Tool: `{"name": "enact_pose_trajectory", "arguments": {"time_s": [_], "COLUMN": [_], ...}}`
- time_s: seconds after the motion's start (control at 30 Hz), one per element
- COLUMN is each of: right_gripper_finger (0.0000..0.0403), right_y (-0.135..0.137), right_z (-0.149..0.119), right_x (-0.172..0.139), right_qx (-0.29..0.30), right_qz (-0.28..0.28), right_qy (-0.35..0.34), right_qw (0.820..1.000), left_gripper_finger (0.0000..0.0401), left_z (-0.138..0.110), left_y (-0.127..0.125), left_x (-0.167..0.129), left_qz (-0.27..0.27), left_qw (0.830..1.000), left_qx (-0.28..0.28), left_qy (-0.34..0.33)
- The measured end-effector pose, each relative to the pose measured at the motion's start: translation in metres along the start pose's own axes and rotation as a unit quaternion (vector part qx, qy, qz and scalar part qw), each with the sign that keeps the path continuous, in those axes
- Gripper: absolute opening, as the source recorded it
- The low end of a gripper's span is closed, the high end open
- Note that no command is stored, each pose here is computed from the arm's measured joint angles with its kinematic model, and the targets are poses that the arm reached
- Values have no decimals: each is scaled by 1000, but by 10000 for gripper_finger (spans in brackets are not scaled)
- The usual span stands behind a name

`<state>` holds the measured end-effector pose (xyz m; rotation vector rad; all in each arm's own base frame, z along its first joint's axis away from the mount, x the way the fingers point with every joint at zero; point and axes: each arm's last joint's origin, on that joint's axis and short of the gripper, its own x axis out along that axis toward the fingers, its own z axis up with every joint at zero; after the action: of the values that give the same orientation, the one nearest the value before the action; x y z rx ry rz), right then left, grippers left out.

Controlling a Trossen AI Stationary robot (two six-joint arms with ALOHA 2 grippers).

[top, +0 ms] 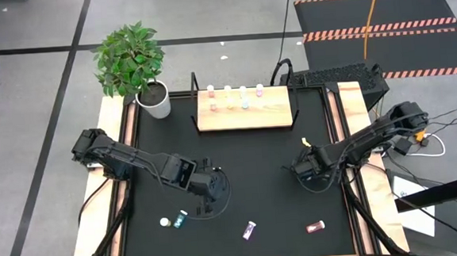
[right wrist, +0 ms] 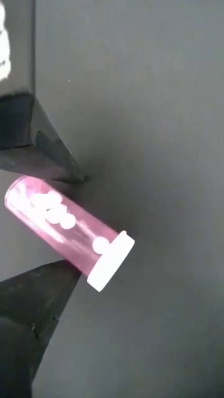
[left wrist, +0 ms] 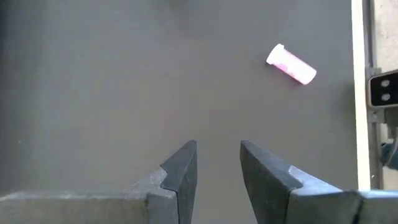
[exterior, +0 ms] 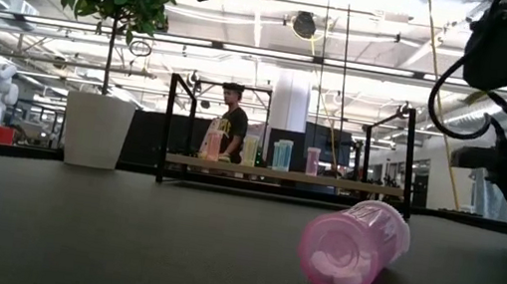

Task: Pick and place medicine bottles onto shelf by color
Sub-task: Put the right violet pill bottle on the shelf aligned with the other violet pill bottle

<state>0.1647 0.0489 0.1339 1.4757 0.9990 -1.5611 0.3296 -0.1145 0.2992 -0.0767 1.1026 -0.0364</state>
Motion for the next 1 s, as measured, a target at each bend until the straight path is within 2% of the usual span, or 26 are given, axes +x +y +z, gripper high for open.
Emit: {"name": "enact_pose_trajectory", "arguments": {"time_s": [0.17, 0.37, 0.47, 0.57, 0.63, 0.73, 0.83, 1.0], "right_gripper_finger": [182, 125, 106, 97, 95, 94, 93, 92], "right_y": [0, 2, 3, 7, 11, 18, 25, 34], "right_z": [-1, -8, -13, -19, -24, -32, -40, -50], "right_x": [2, -4, -6, -11, -16, -27, -41, -64], "right_qx": [-7, -57, -115, -212, -281, -377, -465, -580], "right_qz": [6, 19, 31, 79, 121, 181, 226, 281], "right_qy": [3, 7, 11, -11, -42, -103, -178, -285], "right_qw": [1000, 998, 993, 974, 951, 903, 837, 709], "left_gripper_finger": [122, 122, 122, 122, 122, 122, 122, 122], "left_z": [-3, -3, 0, 5, 10, 22, 38, 63], "left_y": [1, 6, 15, 28, 39, 56, 72, 94], "left_x": [0, 0, 1, 2, 2, 3, 1, -7], "left_qz": [7, 38, 52, 60, 64, 49, 35, 48], "left_qw": [1000, 999, 999, 998, 998, 998, 994, 974], "left_qx": [3, 2, -10, -19, -11, 7, 4, 23], "left_qy": [17, 12, 8, 4, -6, -38, -104, -221]}}
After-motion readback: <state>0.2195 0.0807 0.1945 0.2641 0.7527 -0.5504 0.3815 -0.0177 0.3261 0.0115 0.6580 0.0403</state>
